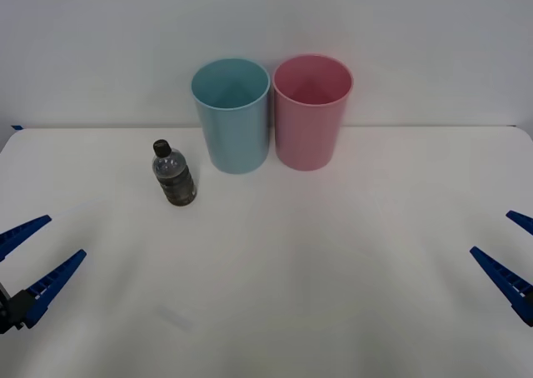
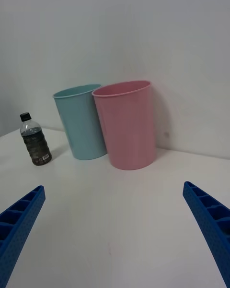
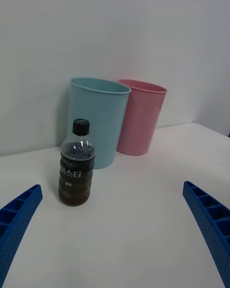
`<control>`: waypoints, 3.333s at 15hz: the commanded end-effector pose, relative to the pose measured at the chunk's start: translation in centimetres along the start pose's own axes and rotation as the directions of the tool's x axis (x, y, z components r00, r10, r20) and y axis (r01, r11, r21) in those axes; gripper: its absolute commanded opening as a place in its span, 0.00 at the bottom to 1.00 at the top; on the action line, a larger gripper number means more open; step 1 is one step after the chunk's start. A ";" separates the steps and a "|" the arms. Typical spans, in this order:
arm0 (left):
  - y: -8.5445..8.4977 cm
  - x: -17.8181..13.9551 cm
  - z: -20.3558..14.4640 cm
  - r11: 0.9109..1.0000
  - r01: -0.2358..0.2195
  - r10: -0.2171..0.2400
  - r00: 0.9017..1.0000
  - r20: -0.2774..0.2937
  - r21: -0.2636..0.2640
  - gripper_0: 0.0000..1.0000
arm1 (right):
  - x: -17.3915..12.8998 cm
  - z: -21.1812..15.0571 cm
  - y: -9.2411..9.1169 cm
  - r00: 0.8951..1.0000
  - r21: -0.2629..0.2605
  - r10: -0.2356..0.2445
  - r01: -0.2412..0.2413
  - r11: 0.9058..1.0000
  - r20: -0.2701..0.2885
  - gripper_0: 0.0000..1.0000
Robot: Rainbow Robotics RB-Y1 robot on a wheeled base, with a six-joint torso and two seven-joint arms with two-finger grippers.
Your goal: Grasp the object on the table and drop it into the matching bin: aluminum can to the light blue bin, PET bottle to the pink bin.
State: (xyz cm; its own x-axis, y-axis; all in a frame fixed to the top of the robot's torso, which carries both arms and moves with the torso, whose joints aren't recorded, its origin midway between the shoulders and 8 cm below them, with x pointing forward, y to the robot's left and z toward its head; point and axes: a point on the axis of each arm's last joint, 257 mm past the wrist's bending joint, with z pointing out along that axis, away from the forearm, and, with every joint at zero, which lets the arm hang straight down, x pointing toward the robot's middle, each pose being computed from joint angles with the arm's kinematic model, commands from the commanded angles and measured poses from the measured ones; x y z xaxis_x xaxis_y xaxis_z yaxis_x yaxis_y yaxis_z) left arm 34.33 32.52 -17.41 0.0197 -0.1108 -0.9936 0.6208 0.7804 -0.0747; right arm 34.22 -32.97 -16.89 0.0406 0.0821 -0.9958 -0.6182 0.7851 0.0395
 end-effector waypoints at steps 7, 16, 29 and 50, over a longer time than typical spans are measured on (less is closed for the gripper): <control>0.7 4.5 2.2 0.997 -0.029 0.022 0.996 -0.090 -0.078 1.00 | 0.0 0.0 0.0 1.000 0.000 0.000 0.000 1.000 0.000 1.00; 2.1 9.8 5.5 0.968 -0.106 0.066 0.982 -0.178 -0.226 1.00 | 0.0 0.0 0.0 1.000 0.000 0.000 0.000 1.000 0.000 1.00; 3.4 11.3 12.3 0.951 0.004 -0.038 0.994 -0.102 -0.309 1.00 | 0.0 0.0 0.0 1.000 0.000 0.000 0.000 1.000 0.000 1.00; 6.9 11.9 23.8 0.928 -0.008 -0.039 0.992 -0.120 -0.373 1.00 | 0.0 0.0 0.0 1.000 0.000 0.000 0.000 1.000 0.000 1.00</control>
State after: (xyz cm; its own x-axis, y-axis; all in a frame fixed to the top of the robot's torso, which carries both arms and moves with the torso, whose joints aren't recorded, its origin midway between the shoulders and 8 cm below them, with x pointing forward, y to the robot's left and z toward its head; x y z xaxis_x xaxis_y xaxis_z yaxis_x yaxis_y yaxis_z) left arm 57.19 22.03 -27.75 -0.0967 -0.0670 -0.9931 0.2809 0.9553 -0.0919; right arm 34.23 -32.97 -16.89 0.0407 0.0820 -0.9958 -0.6182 0.7850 0.0394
